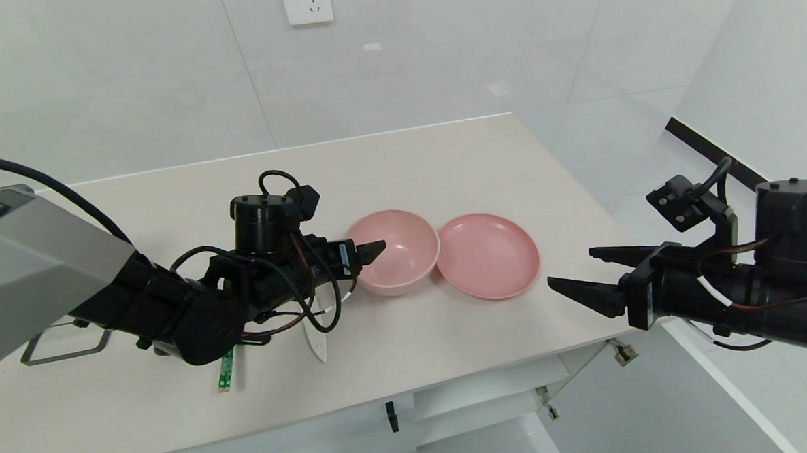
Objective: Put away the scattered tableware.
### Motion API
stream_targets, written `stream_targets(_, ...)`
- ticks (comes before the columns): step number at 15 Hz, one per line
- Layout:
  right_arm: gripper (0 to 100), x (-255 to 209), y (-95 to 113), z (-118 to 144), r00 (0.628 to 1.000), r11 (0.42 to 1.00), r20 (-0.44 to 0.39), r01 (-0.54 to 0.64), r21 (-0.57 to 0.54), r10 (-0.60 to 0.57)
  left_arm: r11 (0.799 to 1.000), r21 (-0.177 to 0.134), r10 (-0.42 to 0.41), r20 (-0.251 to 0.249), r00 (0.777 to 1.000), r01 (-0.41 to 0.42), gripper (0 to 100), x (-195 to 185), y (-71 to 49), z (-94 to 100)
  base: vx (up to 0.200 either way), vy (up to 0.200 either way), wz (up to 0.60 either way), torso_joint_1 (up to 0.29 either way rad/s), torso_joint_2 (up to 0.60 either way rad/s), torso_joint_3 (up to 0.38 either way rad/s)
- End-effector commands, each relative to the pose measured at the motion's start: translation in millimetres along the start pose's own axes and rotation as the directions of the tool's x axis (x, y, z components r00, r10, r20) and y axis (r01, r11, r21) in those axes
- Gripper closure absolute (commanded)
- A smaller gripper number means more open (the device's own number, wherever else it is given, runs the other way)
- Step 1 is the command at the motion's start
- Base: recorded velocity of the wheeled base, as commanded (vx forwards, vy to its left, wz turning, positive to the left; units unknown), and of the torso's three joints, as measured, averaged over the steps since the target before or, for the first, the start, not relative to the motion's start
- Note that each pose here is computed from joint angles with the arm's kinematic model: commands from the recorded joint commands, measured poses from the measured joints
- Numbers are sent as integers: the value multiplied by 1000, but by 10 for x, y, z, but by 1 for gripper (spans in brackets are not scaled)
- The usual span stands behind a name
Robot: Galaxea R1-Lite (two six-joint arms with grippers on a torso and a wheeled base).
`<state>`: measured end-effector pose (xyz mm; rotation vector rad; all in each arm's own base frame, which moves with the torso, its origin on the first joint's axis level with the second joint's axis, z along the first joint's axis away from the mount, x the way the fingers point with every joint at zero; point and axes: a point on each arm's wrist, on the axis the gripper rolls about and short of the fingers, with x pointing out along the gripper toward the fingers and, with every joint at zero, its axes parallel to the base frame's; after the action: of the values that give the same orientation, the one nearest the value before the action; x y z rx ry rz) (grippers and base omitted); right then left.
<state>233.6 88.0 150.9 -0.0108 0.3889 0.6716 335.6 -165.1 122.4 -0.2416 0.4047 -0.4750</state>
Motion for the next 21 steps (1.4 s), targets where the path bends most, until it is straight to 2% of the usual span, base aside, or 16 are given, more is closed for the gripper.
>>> stream_targets(1,0,-27,10,12,1000,1000,9,-1,-3,1,1000,0,-1,0,1000,1,0,40,-2,-7,0,0,0,0,0,0)
stream_targets(9,0,-207,50,-9,999,1000,31,10,-9,-10,1000,6,8,-11,1000,-8,0,69,-44,-62,0,0,0,0,0,0)
stream_targets(10,0,-234,37,5,999,1000,41,19,-9,-18,1000,5,13,-25,1000,-13,100,86,-28,-106,0,0,0,0,0,0)
stream_targets(13,0,-257,31,8,999,1000,46,24,-7,-24,1000,11,1,-31,1000,-1,100,104,-69,-145,0,0,0,0,0,0)
stream_targets(15,0,-253,29,10,999,1000,46,24,-5,-24,1000,11,-12,37,999,12,100,34,-94,46,0,0,0,0,0,0)
stream_targets(17,0,-237,7,38,998,1000,53,30,-2,-30,1000,11,-29,129,991,28,100,-233,-144,354,0,0,0,0,0,0)
stream_targets(19,0,-130,-31,33,999,1000,32,28,12,-28,999,18,-50,185,981,47,100,-473,-211,495,0,0,0,0,0,0)
stream_targets(21,0,38,-97,18,1000,999,5,28,24,-28,998,22,-58,192,980,55,100,-650,-239,486,0,0,0,0,0,0)
